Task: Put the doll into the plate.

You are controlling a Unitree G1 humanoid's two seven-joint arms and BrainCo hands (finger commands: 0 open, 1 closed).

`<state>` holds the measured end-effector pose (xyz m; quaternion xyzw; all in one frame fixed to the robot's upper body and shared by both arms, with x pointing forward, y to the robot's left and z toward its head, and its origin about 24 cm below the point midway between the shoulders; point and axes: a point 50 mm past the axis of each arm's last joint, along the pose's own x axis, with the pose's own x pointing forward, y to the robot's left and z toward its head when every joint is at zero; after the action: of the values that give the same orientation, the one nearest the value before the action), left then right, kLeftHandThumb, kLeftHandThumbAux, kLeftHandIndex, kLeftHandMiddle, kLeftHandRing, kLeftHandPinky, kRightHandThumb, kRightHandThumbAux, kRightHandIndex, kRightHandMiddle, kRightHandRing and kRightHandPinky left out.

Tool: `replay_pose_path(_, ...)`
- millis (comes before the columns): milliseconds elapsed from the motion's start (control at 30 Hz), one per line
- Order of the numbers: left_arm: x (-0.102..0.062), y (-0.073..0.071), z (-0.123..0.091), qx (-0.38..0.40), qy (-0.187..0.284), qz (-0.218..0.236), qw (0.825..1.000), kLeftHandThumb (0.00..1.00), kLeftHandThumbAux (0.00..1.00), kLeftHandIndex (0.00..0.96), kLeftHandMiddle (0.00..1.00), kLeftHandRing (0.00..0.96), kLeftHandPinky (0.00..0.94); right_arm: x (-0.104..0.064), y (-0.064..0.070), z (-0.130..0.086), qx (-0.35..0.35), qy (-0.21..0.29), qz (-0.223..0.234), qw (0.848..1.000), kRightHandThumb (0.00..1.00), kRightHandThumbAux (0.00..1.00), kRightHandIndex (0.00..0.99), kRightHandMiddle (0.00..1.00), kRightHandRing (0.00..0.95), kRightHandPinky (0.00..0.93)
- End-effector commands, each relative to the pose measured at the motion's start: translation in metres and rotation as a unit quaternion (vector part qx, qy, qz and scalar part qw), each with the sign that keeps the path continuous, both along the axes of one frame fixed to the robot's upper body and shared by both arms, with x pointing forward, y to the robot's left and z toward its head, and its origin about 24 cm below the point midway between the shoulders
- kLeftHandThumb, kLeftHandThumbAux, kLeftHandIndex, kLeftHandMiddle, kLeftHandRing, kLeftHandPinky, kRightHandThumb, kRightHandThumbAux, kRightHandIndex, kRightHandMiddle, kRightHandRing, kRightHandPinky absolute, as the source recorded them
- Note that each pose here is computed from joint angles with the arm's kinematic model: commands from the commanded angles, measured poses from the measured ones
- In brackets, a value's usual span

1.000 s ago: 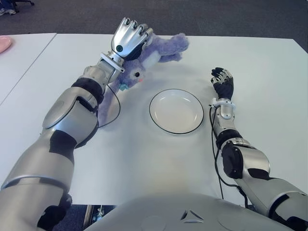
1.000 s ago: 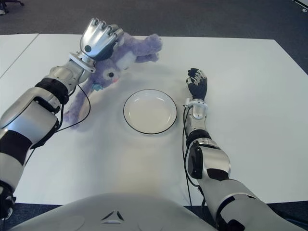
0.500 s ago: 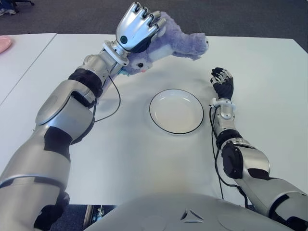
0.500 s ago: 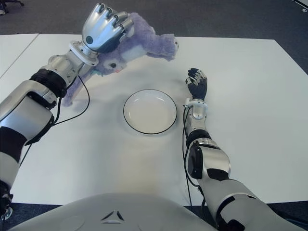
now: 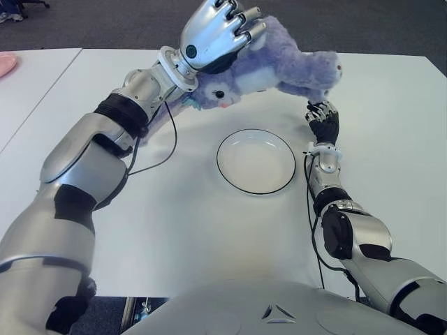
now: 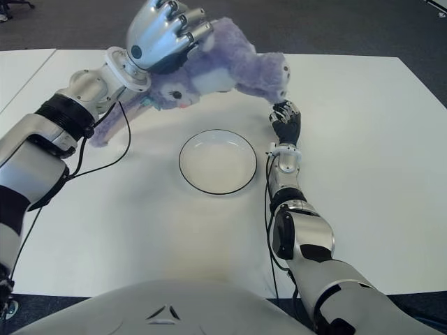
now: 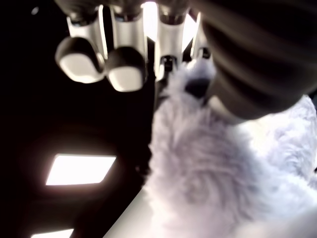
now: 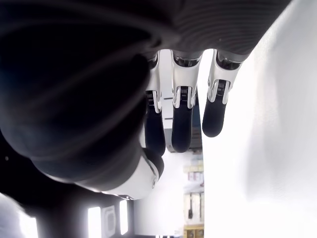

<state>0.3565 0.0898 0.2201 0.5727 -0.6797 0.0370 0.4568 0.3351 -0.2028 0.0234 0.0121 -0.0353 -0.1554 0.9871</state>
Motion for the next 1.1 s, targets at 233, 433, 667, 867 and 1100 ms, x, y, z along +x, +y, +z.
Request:
replay_pose_path(233,-0.027,-0.007,-0.003,0.057,0.002,-0.042,0.997,0.028,0.665,0.852,0.922,0.914,0.912,-0.098,0.014,-0.118,0.068,0.257,-0.030,0.964,0.679,0.931,0.281,0.321,0.263,0.202)
replay_pose_path(433,-0.035,-0.012,-0.002,0.073,0.009,-0.066,0.995,0.020,0.664,0.851,0.920,0.912,0.908,-0.098,0.014,-0.117,0.066,0.254,-0.026,0.965,0.658,0.934,0.284,0.317,0.263,0.227)
replay_pose_path(667,-0.050,-0.024,-0.006,0.067,0.069,-0.121,0.988,0.034,0.669,0.847,0.916,0.906,0.898,-0.098,0.015,-0.117,0.067,0.254,-0.032,0.964,0.653,0.938,0.336,0.330,0.282,0.241)
replay_pose_path(867,-0.056,-0.024,-0.008,0.075,0.081,-0.134,0.985,0.071,0.676,0.842,0.911,0.899,0.891,-0.100,0.016,-0.118,0.056,0.256,-0.034,0.964,0.665,0.931,0.366,0.337,0.288,0.221)
replay_pose_path(1100,-0.063,-0.021,-0.017,0.074,0.099,-0.148,0.981,0.121,0.715,0.839,0.906,0.895,0.886,-0.101,0.016,-0.118,0.042,0.258,-0.030,0.965,0.649,0.936,0.374,0.323,0.267,0.202)
